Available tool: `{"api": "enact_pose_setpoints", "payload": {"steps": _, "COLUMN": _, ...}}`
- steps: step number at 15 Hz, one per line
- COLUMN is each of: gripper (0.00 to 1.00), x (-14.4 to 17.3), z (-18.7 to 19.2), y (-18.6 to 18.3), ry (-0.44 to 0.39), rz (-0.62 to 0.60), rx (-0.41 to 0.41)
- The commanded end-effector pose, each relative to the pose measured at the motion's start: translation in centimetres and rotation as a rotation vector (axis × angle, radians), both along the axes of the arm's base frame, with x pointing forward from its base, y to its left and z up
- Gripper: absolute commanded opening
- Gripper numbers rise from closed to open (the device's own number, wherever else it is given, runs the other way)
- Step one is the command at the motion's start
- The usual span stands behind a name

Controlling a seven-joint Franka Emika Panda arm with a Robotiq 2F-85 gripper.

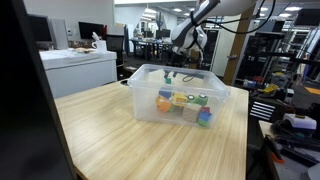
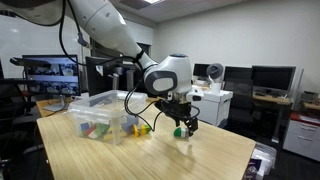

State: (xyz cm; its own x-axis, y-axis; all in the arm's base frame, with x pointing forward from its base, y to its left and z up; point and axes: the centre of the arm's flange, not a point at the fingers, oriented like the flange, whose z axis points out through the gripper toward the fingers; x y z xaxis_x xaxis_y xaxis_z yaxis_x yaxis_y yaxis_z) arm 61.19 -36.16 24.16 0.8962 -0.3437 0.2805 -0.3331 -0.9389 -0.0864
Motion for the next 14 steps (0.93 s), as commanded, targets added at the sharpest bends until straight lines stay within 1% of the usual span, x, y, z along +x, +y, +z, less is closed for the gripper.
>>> {"api": "enact_pose_setpoints", "payload": {"steps": 1, "gripper": 0.61, "x": 1.6, "z": -0.4, "y": -0.5, "ry": -0.008, "rz": -0.012, "rx": -0.026}}
{"api": "enact_pose_setpoints", "payload": {"steps": 6, "gripper": 0.27, "x": 2.5, "z": -0.9, "y": 0.3, "ry": -0.009, "rz": 0.015, "rx": -0.038}}
{"api": "enact_pose_setpoints", "payload": {"steps": 7, "gripper": 0.32, "x": 2.4, "z": -1.1, "y": 0.4, "ry": -0.004, "rz": 0.019, "rx": -0.038}}
{"api": "enact_pose_setpoints", "payload": {"steps": 8, "gripper": 0.13, "x": 2.2, "z": -1.3, "y": 0.6, "ry": 0.006, "rz": 0.025, "rx": -0.043}}
{"api": "enact_pose_setpoints", "payload": {"steps": 11, "gripper": 0.13, "x": 1.6, "z": -0.3, "y": 1.0, "ry": 0.079, "rz": 0.06, "rx": -0.129}}
{"api": "enact_pose_setpoints", "payload": {"steps": 12, "gripper": 0.13, "x": 1.5, "z": 0.7, "y": 1.2, "ry": 0.09, "rz": 0.075, "rx": -0.164}}
{"api": "enact_pose_setpoints", "payload": {"steps": 14, "gripper": 0.13, "x": 1.6, "z": 2.8, "y": 1.7, "ry": 0.084, "rz": 0.107, "rx": -0.193}}
